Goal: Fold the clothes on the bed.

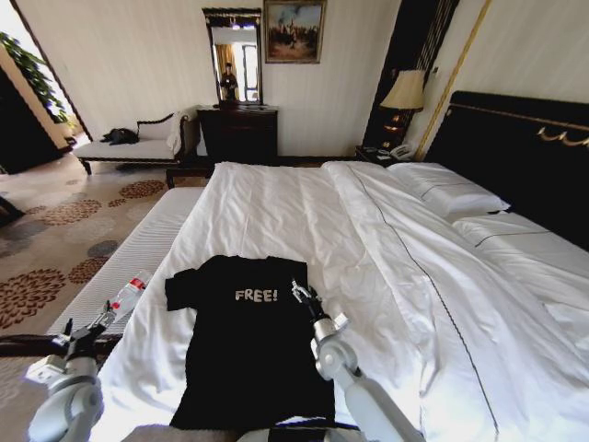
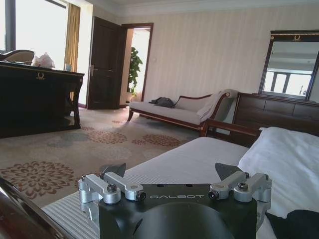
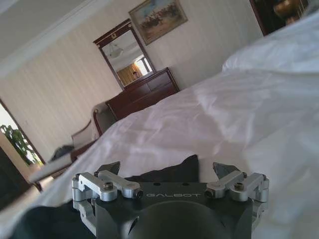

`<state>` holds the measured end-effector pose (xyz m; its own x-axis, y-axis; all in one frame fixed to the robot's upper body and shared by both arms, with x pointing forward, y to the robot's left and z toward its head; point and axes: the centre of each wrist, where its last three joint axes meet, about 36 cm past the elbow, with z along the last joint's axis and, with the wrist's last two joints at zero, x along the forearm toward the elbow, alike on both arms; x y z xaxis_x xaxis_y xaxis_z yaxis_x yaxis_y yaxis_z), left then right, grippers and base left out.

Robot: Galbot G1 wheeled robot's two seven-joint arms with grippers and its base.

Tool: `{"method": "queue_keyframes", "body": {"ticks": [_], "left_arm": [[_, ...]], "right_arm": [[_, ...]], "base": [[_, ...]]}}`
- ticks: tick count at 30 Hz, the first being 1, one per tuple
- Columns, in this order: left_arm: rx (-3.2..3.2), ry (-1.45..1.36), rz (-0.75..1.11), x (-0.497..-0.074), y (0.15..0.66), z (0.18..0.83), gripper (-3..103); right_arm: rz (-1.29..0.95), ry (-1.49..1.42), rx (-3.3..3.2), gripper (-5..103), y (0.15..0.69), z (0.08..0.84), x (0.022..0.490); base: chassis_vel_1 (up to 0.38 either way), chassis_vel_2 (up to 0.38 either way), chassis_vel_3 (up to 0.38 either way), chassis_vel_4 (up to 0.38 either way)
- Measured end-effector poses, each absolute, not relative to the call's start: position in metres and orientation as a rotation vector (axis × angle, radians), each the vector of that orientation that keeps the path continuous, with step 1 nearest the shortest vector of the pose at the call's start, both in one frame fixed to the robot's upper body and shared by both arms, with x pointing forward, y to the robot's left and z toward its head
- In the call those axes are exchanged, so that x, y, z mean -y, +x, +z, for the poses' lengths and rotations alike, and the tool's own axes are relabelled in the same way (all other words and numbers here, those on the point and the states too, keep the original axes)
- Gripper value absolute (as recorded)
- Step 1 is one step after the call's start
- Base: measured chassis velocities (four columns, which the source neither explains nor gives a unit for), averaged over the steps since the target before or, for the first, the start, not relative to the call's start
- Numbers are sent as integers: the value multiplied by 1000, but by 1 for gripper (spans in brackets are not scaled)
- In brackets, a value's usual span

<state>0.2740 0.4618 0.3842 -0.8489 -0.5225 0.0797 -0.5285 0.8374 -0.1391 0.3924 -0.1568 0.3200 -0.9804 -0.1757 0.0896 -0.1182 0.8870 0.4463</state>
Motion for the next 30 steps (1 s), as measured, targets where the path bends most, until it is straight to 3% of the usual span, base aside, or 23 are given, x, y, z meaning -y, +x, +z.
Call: {"method": "queue_keyframes", "body": {"ticks": [12,28,29,30], "left_arm": [[2971,847,248,-458,274,382,100],[2958,860,241,-460,274,376,100],[2956,860,240,-460,274,375,100],[2955,860,240,-460,274,375,100]], "right_arm": [[-229,283,3006,100,393,298,173],[-113,398,3001,101,413,278,176],[-113,398,2998,92,414,276,176],[-118,399,2998,92,414,276,176]], "base": [[0,0,0,0],[0,0,0,0],[0,0,0,0],[0,0,0,0]]}}
